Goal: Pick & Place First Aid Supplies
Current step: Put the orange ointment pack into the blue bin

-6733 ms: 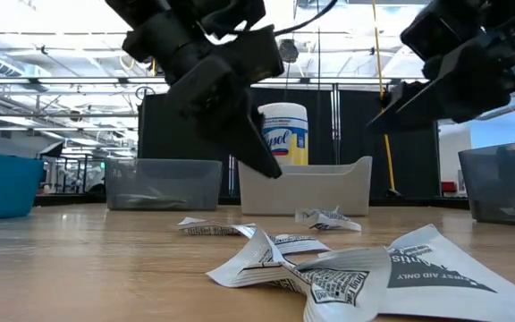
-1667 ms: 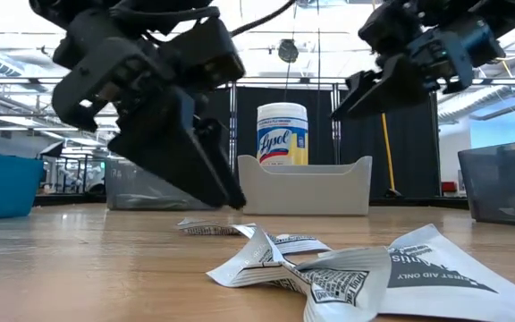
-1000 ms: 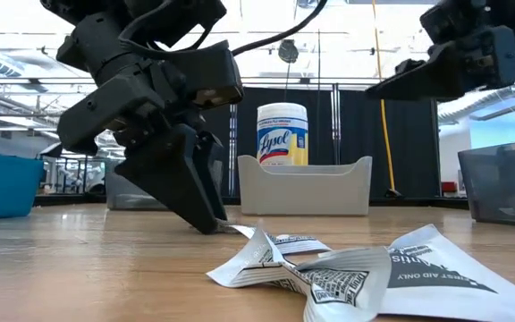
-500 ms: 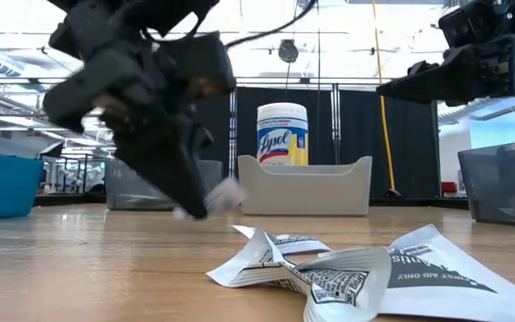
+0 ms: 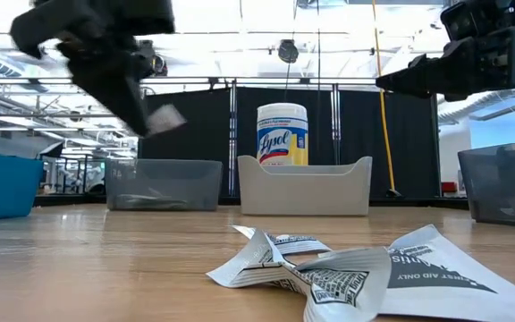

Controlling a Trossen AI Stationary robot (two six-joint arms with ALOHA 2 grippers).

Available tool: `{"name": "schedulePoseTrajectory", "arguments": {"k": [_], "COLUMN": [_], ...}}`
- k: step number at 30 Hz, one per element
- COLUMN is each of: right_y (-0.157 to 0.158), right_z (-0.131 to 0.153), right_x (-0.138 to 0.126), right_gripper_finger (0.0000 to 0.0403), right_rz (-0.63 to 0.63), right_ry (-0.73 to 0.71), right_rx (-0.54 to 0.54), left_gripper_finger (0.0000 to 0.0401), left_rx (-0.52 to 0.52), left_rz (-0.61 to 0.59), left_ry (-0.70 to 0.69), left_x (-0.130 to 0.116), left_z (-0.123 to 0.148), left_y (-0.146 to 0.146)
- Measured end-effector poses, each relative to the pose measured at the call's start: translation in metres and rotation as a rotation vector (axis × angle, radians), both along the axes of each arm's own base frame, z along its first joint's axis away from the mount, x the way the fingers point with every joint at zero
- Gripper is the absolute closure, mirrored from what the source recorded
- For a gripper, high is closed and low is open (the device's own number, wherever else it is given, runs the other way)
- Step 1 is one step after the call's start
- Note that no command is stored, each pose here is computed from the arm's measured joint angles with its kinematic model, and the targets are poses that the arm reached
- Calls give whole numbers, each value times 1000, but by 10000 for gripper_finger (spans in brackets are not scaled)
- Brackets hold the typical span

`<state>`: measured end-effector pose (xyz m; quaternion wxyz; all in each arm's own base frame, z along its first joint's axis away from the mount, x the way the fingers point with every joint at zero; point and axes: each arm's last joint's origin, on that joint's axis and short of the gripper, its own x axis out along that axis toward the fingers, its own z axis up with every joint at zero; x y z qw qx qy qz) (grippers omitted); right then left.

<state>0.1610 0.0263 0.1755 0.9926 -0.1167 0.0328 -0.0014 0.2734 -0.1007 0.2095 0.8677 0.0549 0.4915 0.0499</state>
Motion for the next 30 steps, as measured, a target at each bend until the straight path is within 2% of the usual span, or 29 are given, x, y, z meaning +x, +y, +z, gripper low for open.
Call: {"name": "schedulePoseTrajectory", "arguments": {"k": [7, 14, 19, 25, 30], "right_y": [0, 0, 0, 0, 0], "right_z": [1, 1, 1, 1, 1], "right_x": [0, 0, 0, 0, 0], "right_gripper_finger": [206, 206, 207, 206, 206], "right_rz": [0, 0, 0, 0, 0], "right_ry": [-7, -7, -7, -7, -7], "right_rx": [-1, -3, -2, -2, -2], "left_gripper_finger": [376, 396, 381, 396, 383], "left_rx": [71, 116, 140, 175, 192], "left_rz": [128, 186, 230, 310, 386], "left_ry": [48, 33, 28, 93, 127], "left_x": [-32, -52, -64, -81, -97], "left_z": [12, 20, 23, 22, 22], "left_y": [-6, -14, -16, -18, -22]}}
